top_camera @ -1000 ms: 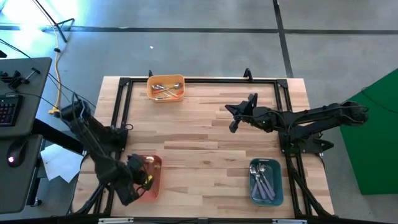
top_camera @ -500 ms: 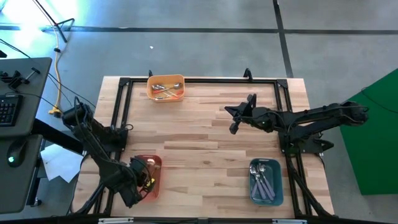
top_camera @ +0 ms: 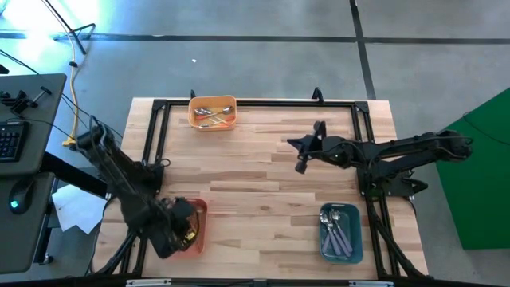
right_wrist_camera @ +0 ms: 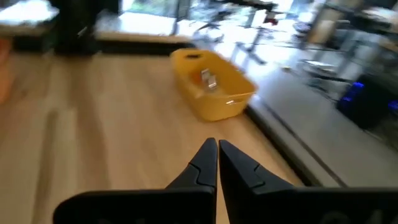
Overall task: Sort silverware by color (type)
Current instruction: Return to Home Position
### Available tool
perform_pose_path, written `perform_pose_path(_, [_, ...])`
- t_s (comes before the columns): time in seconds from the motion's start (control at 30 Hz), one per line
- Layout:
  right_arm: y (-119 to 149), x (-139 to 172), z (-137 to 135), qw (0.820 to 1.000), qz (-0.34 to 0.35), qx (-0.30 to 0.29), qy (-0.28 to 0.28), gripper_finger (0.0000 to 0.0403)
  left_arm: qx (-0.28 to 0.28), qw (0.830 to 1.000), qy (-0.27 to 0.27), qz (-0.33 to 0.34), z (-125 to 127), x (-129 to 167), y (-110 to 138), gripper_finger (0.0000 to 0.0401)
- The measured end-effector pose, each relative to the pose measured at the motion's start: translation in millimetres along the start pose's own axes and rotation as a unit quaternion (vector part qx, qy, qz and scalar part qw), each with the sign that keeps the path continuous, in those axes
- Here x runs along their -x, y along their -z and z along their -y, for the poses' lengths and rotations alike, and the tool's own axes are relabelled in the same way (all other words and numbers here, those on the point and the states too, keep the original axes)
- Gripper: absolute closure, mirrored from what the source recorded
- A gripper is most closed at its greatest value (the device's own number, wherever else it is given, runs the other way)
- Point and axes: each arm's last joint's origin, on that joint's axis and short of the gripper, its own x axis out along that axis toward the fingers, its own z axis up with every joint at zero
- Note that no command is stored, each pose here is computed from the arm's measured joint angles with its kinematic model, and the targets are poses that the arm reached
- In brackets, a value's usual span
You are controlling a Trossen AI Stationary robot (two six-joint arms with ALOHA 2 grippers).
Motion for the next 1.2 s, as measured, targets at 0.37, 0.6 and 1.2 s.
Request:
perform_pose_path(0.37, [24, 6, 27, 0.991, -0.011, 0.052, -0.126, 0.0403, -0.152, 0.968, 0.085, 0.182, -36, 28, -107, 0.0399])
perform_pose_path(0.6, [43, 23, 36, 0.984, 0.07, 0.02, -0.16, 0.0403, -0.274, 0.897, 0.174, 0.3, -56, -12, -167, 0.0401])
perform_pose_path(1.2, [107, 59, 37, 0.978, 0.163, -0.059, -0.112, 0.0403, -0.279, 0.826, 0.194, 0.449, -149, -78, -177, 0.0401])
